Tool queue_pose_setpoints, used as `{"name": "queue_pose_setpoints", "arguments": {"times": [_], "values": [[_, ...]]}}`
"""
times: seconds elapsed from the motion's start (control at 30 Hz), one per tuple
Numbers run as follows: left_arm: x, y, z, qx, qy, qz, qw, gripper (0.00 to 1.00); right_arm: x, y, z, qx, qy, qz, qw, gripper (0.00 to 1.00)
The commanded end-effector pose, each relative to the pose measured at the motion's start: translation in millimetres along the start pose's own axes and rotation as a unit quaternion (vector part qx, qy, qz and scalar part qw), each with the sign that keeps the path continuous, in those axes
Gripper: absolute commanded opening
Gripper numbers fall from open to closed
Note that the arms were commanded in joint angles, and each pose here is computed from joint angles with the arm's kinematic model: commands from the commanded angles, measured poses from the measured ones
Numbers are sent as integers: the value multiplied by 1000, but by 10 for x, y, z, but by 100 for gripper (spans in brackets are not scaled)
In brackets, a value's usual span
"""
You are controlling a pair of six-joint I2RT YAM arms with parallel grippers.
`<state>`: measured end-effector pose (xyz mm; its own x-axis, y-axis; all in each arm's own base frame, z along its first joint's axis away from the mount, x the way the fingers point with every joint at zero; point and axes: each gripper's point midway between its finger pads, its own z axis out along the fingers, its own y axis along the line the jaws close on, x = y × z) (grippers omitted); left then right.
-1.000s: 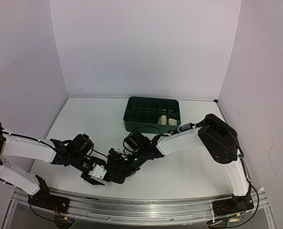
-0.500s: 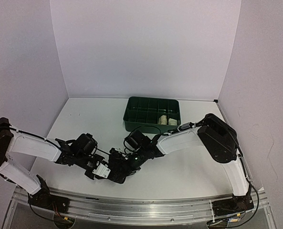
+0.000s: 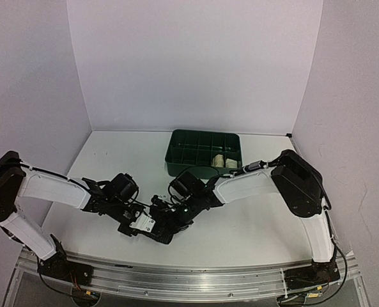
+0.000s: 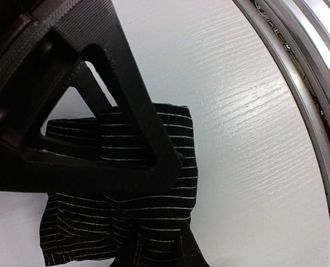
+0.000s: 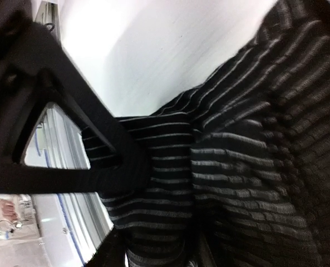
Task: Roll the underwear
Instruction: Roll the underwear to the center of the board.
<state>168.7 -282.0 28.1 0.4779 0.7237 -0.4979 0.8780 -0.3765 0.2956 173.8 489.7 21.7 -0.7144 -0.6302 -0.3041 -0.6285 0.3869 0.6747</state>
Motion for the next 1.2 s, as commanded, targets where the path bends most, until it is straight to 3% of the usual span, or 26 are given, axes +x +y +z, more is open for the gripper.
{"name": "queue_pose_setpoints", "arguments": {"times": [0.0,0.3,0.47,0.6,0.73,0.87,1.0,1.17], "values": [[276,-514,58,120,60,-110,985,0,84,3,-306,83,-10,-70,994,44],[246,-684,121,221,47,-216,950,0,67,185,-837,116,-118,-149,975,46],[237,-604,122,265,26,-289,920,0,137,376,-927,149,-175,-243,942,46],[219,-520,113,301,5,-345,889,0,148,574,-710,234,-153,-402,872,52],[219,-461,139,317,-5,-378,870,0,-8,535,-485,283,-121,-462,832,59],[271,-422,206,314,5,-383,869,0,-146,338,-292,325,-88,-493,803,62],[311,-408,252,314,12,-384,868,0,-199,109,-138,358,-53,-498,788,63],[357,-399,276,312,18,-384,869,0,-1,-75,-11,348,-10,-484,803,56]]}}
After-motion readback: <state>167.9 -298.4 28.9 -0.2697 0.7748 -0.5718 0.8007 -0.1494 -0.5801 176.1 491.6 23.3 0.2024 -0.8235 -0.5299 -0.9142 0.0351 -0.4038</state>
